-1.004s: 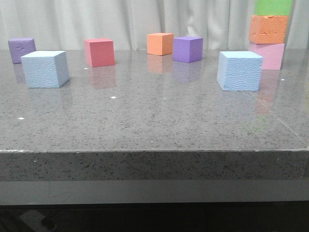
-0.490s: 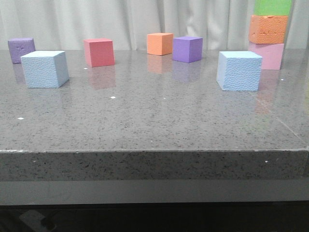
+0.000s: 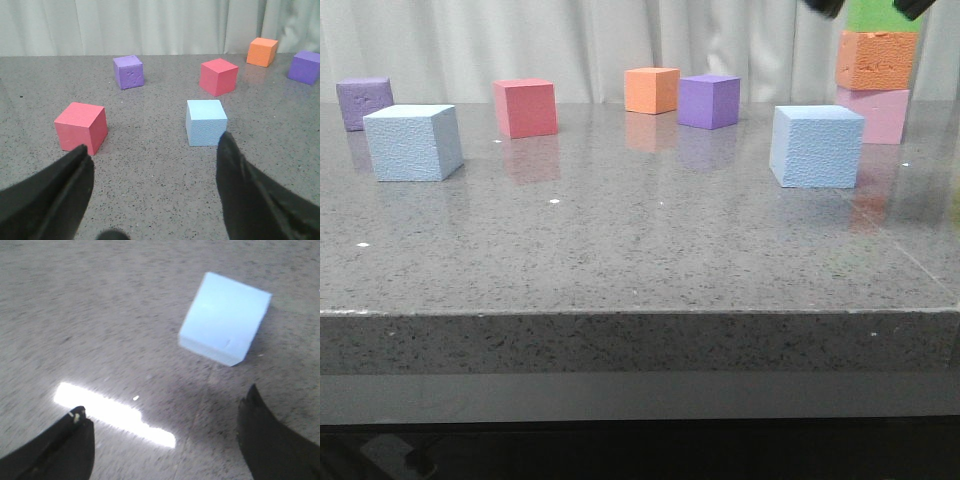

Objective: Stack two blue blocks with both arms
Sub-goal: 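Lower the right gripper over the light-blue cube nearest the stack and close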

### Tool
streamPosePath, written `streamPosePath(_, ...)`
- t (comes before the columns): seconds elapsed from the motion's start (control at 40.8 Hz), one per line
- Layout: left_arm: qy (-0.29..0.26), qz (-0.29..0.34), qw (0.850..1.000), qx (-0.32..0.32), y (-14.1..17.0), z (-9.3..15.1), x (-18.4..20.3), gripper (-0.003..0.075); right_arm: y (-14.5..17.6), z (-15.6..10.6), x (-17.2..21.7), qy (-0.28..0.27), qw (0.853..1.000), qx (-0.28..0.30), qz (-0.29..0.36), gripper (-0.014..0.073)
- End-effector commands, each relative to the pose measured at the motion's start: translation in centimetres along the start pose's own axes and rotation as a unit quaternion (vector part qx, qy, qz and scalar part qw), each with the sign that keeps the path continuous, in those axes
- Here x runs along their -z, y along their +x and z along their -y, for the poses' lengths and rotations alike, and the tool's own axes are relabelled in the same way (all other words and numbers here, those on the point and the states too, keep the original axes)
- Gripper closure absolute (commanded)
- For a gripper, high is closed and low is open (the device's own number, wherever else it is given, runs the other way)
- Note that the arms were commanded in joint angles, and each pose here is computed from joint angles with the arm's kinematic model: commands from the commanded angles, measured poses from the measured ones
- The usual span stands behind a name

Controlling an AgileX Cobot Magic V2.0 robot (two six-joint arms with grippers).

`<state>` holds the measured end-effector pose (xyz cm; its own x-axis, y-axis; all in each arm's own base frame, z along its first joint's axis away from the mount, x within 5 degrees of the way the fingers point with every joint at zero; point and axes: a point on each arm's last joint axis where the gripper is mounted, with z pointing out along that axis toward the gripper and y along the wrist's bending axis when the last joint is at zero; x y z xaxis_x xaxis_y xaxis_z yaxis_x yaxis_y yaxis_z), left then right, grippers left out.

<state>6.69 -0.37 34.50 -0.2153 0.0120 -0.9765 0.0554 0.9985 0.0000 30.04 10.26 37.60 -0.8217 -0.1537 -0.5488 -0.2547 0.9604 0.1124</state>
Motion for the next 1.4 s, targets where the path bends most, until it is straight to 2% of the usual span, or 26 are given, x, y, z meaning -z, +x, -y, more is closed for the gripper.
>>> streamPosePath(0.0,0.004,0.046,0.999,-0.001,-1.4,0.1,0.1,0.0209,-2.6,-0.4,0.7,0.054,0.997,-0.032,0.047,0.0002)
streamPosePath(0.147,0.004,0.046,0.999,-0.001,-1.4,0.1,0.1,0.0209,-4.9,0.1,-1.4,0.065,0.994,-0.073,0.053,0.0002)
streamPosePath(0.294,0.004,0.045,0.999,-0.001,-1.4,0.1,0.1,0.0209,-6.1,0.5,-3.7,0.07,0.993,-0.082,0.042,0.0002)
streamPosePath(0.661,0.004,0.045,0.999,-0.001,-1.4,0.1,0.1,0.0209,-6.2,3.3,-8.9,0.094,0.99,-0.107,-0.005,0.0002)
streamPosePath(1.004,0.004,0.045,0.999,-0.001,-1.4,0.1,0.1,0.0209,-5.8,3.2,-11.8,0.076,0.989,-0.122,-0.035,0.0006)
streamPosePath(1.078,0.004,0.045,0.999,-0.001,-1.4,0.1,0.1,0.0209,-5.8,3.2,-11.8,0.076,0.989,-0.122,-0.035,0.0069)
streamPosePath(1.225,0.004,0.045,0.999,-0.001,-1.4,0.1,0.1,0.0209,-5.7,3.2,-11.8,0.078,0.989,-0.122,-0.042,0.0292)
streamPosePath(1.372,0.004,0.045,0.999,-0.001,-1.4,0.1,0.1,0.0209,-5.5,3.5,-11.7,0.086,0.988,-0.119,-0.05,0.0372)
